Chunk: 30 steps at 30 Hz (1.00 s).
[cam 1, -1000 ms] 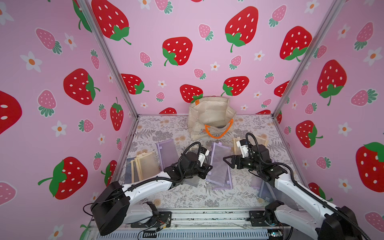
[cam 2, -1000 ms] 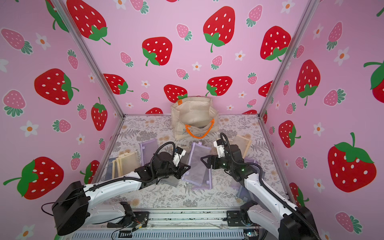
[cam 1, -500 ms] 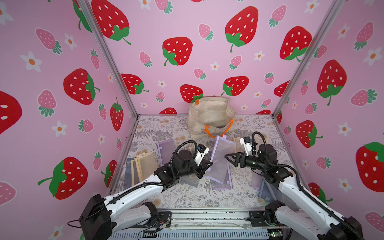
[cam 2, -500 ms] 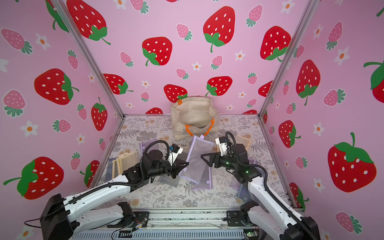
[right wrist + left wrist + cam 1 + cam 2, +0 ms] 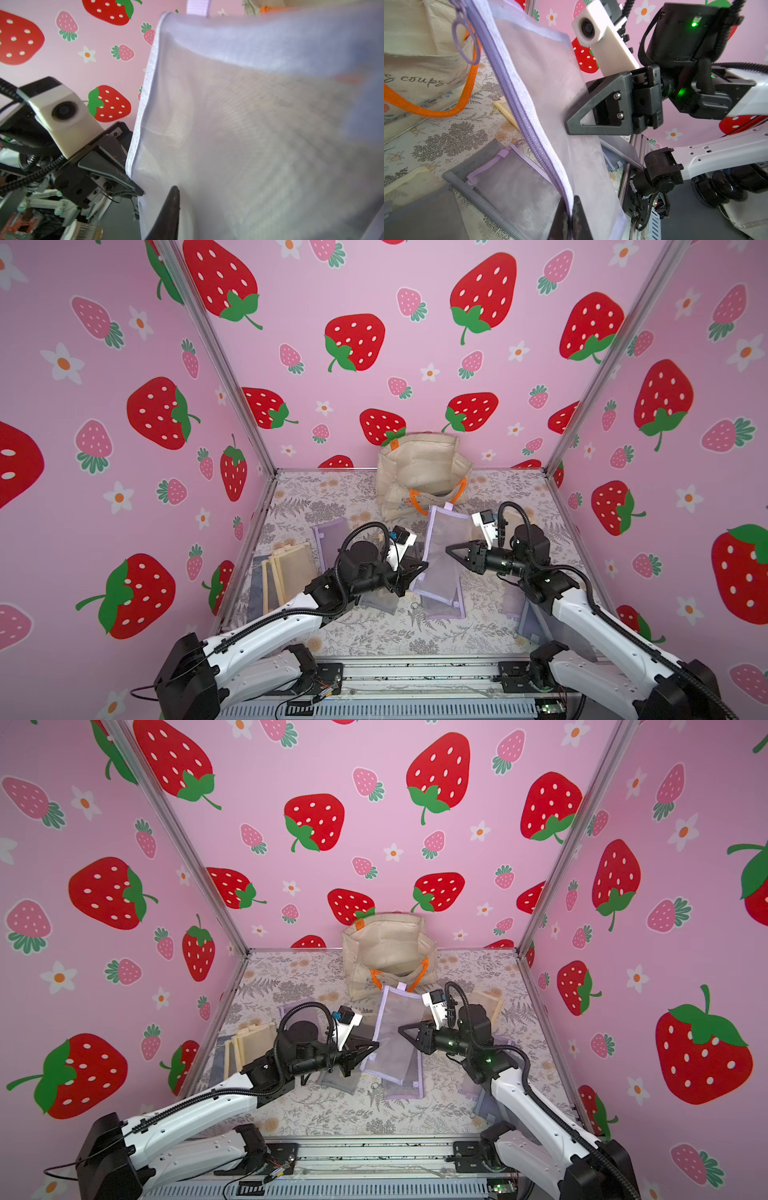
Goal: Put the pencil pouch into the canvas bag
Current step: Pick up the pencil pouch, then place the pencil pouch in the canvas bag.
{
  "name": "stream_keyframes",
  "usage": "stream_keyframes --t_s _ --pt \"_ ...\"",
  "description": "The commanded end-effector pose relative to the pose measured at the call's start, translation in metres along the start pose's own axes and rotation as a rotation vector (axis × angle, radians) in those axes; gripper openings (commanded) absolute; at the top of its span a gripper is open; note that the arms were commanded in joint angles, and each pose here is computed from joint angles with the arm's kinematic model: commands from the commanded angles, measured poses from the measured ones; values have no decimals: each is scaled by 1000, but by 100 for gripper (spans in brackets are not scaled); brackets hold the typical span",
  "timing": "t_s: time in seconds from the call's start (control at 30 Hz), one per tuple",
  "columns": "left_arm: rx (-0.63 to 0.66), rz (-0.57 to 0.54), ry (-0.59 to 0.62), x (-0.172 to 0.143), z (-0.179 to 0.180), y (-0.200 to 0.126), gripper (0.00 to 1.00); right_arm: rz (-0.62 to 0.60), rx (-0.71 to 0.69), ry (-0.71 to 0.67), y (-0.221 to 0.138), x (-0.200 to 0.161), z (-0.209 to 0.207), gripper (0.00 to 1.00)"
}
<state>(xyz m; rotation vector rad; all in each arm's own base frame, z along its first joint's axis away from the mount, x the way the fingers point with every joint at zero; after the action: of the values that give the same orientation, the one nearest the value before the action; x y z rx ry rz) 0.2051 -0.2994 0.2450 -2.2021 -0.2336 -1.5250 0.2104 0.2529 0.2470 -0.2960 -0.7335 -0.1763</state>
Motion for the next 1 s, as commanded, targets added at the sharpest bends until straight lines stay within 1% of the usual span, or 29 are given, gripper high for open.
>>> stream_keyframes --t_s 0.0,0.03,0.13,0.17,0.23,0.27,0.33,0.4,0.43,0.57,0.6,0.7,0.8,0.9,0.97 --pt "23 -34 3 8 5 -2 0 -35 60 -89 -2 18 24 5" --pt "36 -31 -2 7 8 -2 0 -35 55 -102 -3 19 24 0" --pt "106 -20 -27 5 23 -4 0 -38 21 -148 -6 27 27 0" --pt "136 -8 -40 2 29 -5 2 -28 -4 -167 -6 31 27 0" --pt "195 26 -78 -5 45 -8 23 -2 -118 -247 -11 45 25 0" --pt "221 47 -99 -10 52 -9 32 26 -194 -294 -15 53 21 0" --pt "279 83 -156 -21 69 -13 49 64 -298 -397 -19 74 20 0" --pt "312 79 -208 -29 83 -20 68 68 -386 -500 -23 103 22 0" --pt "326 78 -231 -34 88 -24 75 68 -418 -550 -23 117 24 0" --pt "367 56 -254 -38 98 -41 85 75 -497 -746 -17 168 32 0" --pt "369 46 -256 -38 98 -45 88 79 -506 -797 -13 178 32 0" --pt "372 37 -255 -38 98 -51 93 110 -562 -973 -1 208 24 0" --pt "369 27 -257 -41 98 -54 95 172 -606 -1148 17 230 9 0" --pt "353 14 -263 -42 97 -55 95 215 -585 -1304 36 238 -3 0" --pt "342 8 -265 -43 95 -55 94 243 -570 -1384 48 241 -12 0"
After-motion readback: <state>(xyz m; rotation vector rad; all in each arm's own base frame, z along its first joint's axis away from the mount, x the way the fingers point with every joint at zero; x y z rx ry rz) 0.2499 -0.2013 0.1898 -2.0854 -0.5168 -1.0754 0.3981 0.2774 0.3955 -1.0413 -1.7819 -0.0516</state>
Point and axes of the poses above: each gripper's point midway between its finger pads, its own y axis out along the fingers, its own z axis along the line the jaws close on, x = y × z, the point moved 1 cm from there along -y, back along the fingers, and after that the axes turned 4 degrees about y, right-handed, at the moved point
